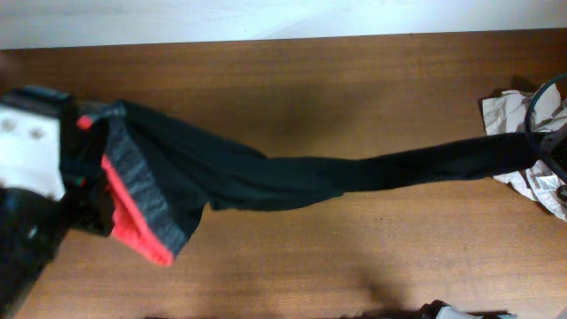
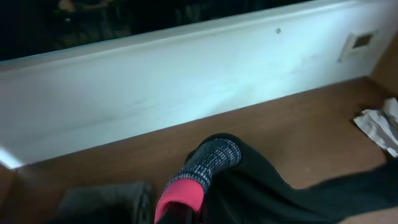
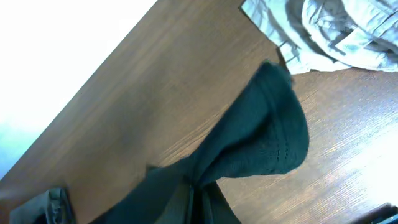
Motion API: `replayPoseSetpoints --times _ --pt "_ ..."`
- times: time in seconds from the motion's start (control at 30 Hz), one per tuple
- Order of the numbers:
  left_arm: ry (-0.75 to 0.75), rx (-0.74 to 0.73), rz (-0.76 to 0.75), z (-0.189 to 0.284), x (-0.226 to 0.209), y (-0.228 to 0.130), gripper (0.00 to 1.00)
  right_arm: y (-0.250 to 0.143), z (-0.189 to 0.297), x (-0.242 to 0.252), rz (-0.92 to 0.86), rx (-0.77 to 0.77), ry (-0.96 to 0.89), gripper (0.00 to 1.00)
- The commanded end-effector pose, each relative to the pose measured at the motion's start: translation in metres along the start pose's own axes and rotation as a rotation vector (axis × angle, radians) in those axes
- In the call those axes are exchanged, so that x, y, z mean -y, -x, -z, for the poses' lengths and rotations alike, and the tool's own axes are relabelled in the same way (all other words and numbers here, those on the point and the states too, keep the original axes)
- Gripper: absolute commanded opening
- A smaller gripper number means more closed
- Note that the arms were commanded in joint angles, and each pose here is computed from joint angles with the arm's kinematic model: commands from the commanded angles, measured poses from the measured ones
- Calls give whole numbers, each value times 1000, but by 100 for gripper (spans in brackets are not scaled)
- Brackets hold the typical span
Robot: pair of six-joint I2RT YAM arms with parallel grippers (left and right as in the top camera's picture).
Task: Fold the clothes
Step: 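Lift waistband toward the left pile, stretching pants between grippers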
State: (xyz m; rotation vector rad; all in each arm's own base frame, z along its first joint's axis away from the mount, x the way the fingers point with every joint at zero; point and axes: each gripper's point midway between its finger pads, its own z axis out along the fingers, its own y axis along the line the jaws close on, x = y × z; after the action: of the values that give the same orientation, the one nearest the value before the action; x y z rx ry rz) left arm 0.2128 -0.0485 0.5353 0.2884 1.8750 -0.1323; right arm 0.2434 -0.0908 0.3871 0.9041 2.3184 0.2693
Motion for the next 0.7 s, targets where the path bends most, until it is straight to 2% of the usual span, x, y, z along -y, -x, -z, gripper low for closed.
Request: replayPoseSetpoints --times 0.0,0.3,0.53,0.67 --pt "16 -33 24 -11 -4 -4 0 2 7 1 5 31 -16 4" --pt "-107 -124 27 -37 15 -16 0 0 13 -1 25 50 -8 4" --pt "-74 -291 39 -69 6 -46 0 14 11 10 13 100 -77 4" --pt "12 -424 82 -93 -9 -69 1 17 7 22 2 94 -144 4"
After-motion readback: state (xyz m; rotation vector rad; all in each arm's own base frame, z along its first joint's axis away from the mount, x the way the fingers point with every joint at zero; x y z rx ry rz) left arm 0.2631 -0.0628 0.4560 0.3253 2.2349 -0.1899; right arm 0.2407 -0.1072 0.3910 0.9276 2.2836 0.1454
